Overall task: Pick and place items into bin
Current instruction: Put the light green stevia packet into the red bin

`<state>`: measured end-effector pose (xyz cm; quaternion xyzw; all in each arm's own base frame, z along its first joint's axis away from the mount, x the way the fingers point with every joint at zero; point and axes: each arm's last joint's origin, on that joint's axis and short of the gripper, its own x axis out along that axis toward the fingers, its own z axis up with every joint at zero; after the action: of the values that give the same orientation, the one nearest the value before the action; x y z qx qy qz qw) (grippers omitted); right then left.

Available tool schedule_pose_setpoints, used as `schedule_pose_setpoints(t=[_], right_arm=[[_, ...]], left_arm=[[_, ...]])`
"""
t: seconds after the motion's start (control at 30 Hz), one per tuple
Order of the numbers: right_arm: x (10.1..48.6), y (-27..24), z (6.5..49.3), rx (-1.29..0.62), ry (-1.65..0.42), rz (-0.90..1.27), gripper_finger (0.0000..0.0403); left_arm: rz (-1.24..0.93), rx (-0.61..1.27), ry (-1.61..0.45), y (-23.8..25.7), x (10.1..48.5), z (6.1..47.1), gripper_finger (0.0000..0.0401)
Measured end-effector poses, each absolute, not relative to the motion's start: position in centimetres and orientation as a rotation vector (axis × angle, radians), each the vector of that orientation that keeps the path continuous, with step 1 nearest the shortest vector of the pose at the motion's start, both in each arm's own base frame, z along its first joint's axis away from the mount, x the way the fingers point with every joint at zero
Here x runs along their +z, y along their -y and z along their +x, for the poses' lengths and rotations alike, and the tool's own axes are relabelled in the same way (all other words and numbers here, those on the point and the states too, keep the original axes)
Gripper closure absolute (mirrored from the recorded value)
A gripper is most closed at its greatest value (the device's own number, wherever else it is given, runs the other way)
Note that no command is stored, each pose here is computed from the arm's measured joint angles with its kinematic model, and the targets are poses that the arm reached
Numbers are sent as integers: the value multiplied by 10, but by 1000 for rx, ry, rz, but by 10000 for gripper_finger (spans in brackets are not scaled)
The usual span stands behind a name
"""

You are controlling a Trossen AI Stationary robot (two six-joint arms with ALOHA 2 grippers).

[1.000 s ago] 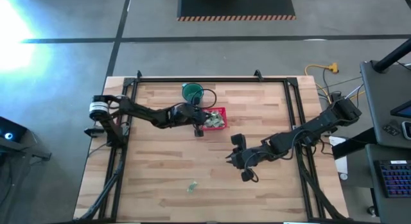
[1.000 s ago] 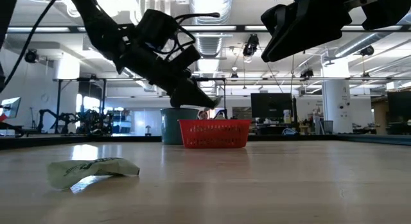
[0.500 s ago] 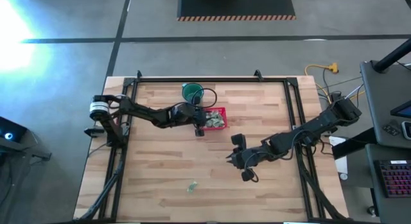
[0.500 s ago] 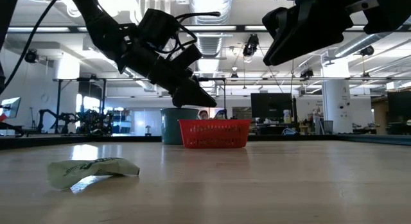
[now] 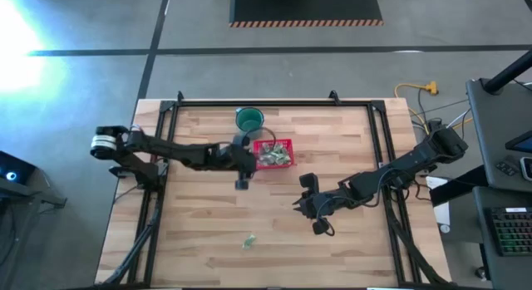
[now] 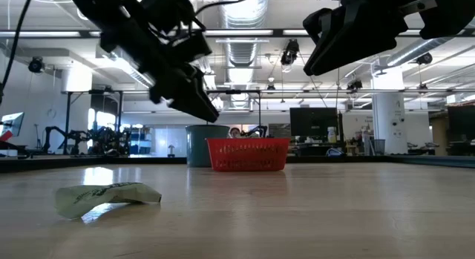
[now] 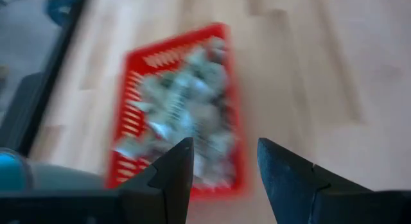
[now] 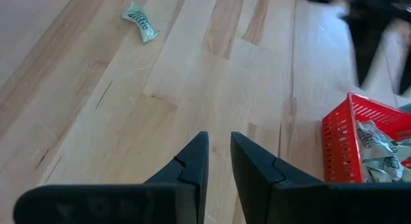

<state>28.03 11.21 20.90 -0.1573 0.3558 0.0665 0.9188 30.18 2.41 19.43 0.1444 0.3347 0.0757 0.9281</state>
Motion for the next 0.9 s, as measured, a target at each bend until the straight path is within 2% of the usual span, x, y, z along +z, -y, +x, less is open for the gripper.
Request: schedule_pose_setpoints(t=[0.33,0.6,0.9], right_arm=[[209,-112,280,135,-727,-318,346],[208,-112,280,133,-727,-317,346],[209,-112,280,133,-724,-313,346]], left_arm=[[307,-179,-755,50,196,280,244],[363,-331,-732,97,190,272,244],[315,-504,-699,130,167,280,244]])
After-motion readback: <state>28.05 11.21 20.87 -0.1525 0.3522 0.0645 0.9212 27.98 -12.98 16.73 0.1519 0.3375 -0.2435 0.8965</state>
